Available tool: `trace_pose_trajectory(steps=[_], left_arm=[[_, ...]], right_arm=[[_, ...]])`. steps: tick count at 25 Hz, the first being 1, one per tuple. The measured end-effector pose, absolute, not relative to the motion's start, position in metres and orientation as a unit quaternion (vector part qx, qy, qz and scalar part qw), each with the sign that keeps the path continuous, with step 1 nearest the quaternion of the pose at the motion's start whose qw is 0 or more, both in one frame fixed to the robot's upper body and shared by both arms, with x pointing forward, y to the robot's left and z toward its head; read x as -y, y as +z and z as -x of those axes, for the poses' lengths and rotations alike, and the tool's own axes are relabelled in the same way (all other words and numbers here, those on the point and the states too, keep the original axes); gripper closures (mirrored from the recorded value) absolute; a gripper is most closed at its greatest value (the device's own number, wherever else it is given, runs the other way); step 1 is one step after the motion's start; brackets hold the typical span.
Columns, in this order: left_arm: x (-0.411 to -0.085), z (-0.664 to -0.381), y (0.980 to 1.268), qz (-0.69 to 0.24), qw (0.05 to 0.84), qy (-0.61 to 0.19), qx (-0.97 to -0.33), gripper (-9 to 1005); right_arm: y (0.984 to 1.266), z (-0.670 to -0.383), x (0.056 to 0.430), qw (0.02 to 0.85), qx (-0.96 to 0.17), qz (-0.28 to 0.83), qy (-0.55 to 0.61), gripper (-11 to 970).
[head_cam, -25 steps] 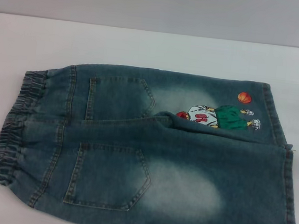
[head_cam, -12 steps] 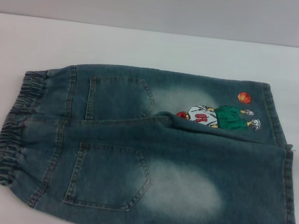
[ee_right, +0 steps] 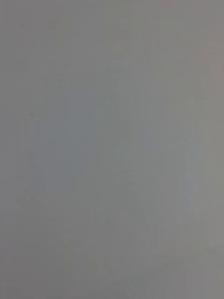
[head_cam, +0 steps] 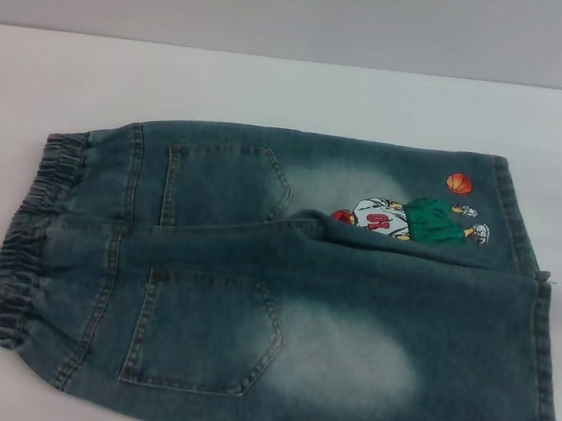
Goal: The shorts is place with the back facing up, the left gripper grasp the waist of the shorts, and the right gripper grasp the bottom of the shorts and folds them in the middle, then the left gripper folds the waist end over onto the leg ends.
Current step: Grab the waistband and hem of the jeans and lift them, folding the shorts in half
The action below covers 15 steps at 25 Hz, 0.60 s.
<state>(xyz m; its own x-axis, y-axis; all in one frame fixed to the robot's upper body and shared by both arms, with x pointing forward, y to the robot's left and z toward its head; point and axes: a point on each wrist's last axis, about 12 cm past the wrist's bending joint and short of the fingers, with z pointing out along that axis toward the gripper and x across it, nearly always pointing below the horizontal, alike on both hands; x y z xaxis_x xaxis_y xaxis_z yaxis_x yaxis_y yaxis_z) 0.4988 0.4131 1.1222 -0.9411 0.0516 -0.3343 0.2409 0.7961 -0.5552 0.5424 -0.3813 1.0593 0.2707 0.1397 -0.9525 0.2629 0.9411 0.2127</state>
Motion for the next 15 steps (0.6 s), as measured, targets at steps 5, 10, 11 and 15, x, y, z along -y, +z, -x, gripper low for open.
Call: trace_pose_trajectory(steps=[5, 10, 11, 15], left_arm=[[-0.411, -0.496, 1.116, -0.074, 0.142, -0.304, -0.939, 163], [-0.409, -0.495, 1.112, -0.072, 0.136, -0.302, -0.941, 163], [-0.409, -0.495, 1.112, -0.072, 0.135, -0.302, -0.941, 163], [-0.408, -0.494, 1.109, -0.069, 0.133, -0.302, -0.942, 163]], right_arm=[[1.061, -0.544, 0.382, 0.781, -0.601, -0.166, -0.039, 329], [1.061, -0.544, 0.381, 0.781, -0.601, -0.166, -0.039, 329], [1.061, -0.544, 0.381, 0.781, -0.601, -0.166, -0.039, 329], [1.061, -0.544, 0.381, 0.780, -0.602, -0.166, -0.039, 329]])
